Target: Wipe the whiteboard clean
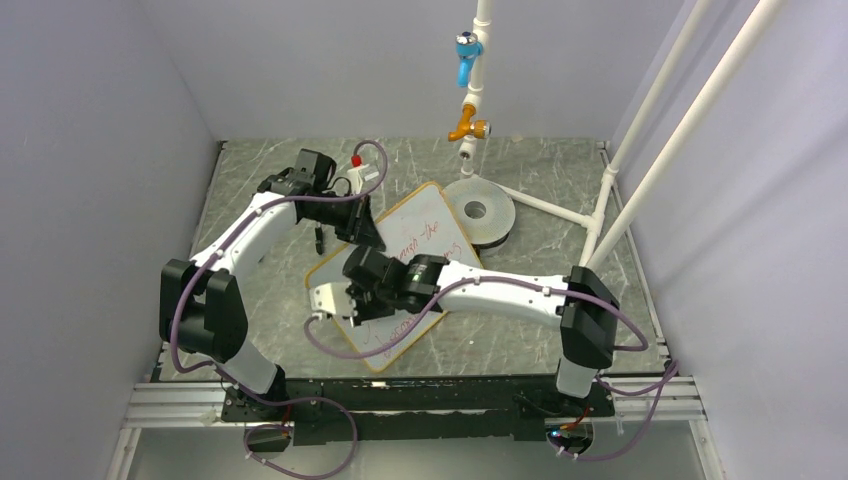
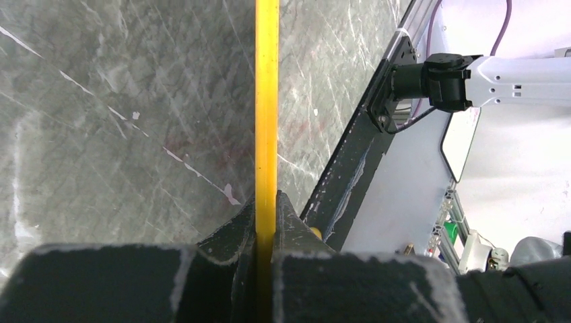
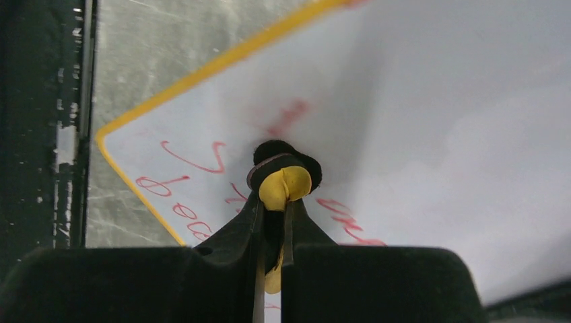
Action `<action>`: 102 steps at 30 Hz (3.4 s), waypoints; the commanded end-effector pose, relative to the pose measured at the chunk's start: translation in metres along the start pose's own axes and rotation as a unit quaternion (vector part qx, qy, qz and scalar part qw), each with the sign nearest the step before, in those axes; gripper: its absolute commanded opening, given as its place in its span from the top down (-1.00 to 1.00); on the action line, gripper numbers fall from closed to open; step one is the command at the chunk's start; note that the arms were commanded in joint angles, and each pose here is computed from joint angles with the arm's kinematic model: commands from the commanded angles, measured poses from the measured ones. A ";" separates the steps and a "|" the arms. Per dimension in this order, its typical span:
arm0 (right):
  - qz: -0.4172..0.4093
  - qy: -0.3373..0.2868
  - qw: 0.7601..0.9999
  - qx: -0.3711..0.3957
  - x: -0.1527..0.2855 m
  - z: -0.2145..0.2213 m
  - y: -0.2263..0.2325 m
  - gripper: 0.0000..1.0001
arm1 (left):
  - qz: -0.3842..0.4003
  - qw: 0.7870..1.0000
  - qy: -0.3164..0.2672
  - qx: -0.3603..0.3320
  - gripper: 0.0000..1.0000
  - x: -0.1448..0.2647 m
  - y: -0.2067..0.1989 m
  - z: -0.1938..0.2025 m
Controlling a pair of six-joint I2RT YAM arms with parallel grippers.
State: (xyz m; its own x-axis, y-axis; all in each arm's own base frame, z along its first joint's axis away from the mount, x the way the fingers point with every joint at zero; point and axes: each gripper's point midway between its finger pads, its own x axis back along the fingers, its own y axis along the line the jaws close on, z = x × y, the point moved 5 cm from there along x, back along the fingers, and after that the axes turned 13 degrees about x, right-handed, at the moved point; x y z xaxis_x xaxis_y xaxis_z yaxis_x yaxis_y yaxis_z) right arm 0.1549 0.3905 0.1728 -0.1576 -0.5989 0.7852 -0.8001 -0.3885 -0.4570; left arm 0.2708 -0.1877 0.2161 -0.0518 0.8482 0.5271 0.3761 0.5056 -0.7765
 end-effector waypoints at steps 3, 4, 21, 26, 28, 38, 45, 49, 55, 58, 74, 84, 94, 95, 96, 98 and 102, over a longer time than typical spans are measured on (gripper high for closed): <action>0.129 0.028 0.989 -0.074 0.033 0.040 -0.068 1.00 | 0.069 0.997 0.001 -0.018 1.00 0.011 -0.038 0.004; 0.116 0.023 0.990 -0.071 0.031 0.039 -0.063 1.00 | 0.069 0.997 0.002 -0.018 1.00 0.011 -0.038 0.004; 0.085 0.007 0.995 -0.059 0.030 0.039 -0.046 1.00 | 0.071 0.997 0.001 -0.021 1.00 0.012 -0.039 0.005; 0.040 -0.023 0.997 -0.060 0.020 0.027 -0.028 1.00 | 0.071 0.997 0.003 -0.019 1.00 0.010 -0.037 0.006; 0.018 -0.026 0.999 -0.033 0.008 0.010 -0.009 1.00 | 0.070 0.997 0.004 -0.017 1.00 0.009 -0.036 0.006; 0.044 -0.022 0.997 -0.066 0.021 0.024 -0.032 1.00 | 0.073 0.997 0.008 -0.013 1.00 0.007 -0.033 0.006; 0.023 -0.043 0.996 -0.077 0.018 0.028 -0.021 1.00 | 0.075 0.997 0.011 -0.011 1.00 0.006 -0.033 0.007; -0.019 -0.045 0.998 -0.028 -0.001 -0.003 0.010 1.00 | 0.075 0.997 0.013 -0.009 1.00 0.005 -0.031 0.008; 0.003 -0.034 0.999 -0.042 0.007 0.011 -0.005 1.00 | 0.075 0.997 0.016 -0.003 1.00 0.003 -0.028 0.008; 0.026 -0.030 0.997 -0.065 0.018 0.031 -0.020 1.00 | 0.075 0.997 0.017 -0.002 1.00 0.002 -0.027 0.008; -0.028 -0.032 0.999 -0.029 -0.008 0.009 0.012 1.00 | 0.074 0.997 0.023 0.006 1.00 -0.002 -0.022 0.008; 0.006 -0.037 0.996 -0.082 0.018 0.049 -0.016 1.00 | 0.073 0.997 0.021 0.002 1.00 0.000 -0.024 0.008; -0.037 -0.039 0.998 -0.026 0.002 0.016 0.011 1.00 | 0.070 0.997 0.022 0.004 1.00 -0.001 -0.022 0.009; -0.025 -0.038 0.998 -0.037 0.007 0.023 0.003 1.00 | 0.070 0.997 0.022 0.004 1.00 -0.001 -0.022 0.008; -0.011 -0.035 0.998 -0.050 0.013 0.032 -0.006 1.00 | 0.070 0.997 0.022 0.004 1.00 -0.001 -0.022 0.008; 0.019 -0.028 0.997 -0.073 0.024 0.051 -0.023 1.00 | 0.070 0.997 0.022 0.004 1.00 -0.001 -0.022 0.008; 0.047 -0.008 0.995 -0.086 0.027 0.073 -0.029 1.00 | 0.070 0.997 0.021 0.002 1.00 0.000 -0.023 0.009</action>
State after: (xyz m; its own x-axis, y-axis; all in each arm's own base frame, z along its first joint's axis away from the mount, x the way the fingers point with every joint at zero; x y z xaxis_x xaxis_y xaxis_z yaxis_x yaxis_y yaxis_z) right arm 0.1779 0.3471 0.1632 -0.0513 -0.6232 0.7804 -0.8882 -0.3288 -0.3209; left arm 0.2655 -0.1879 0.2092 -0.0262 0.8463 0.5320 0.3482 0.5066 -0.7887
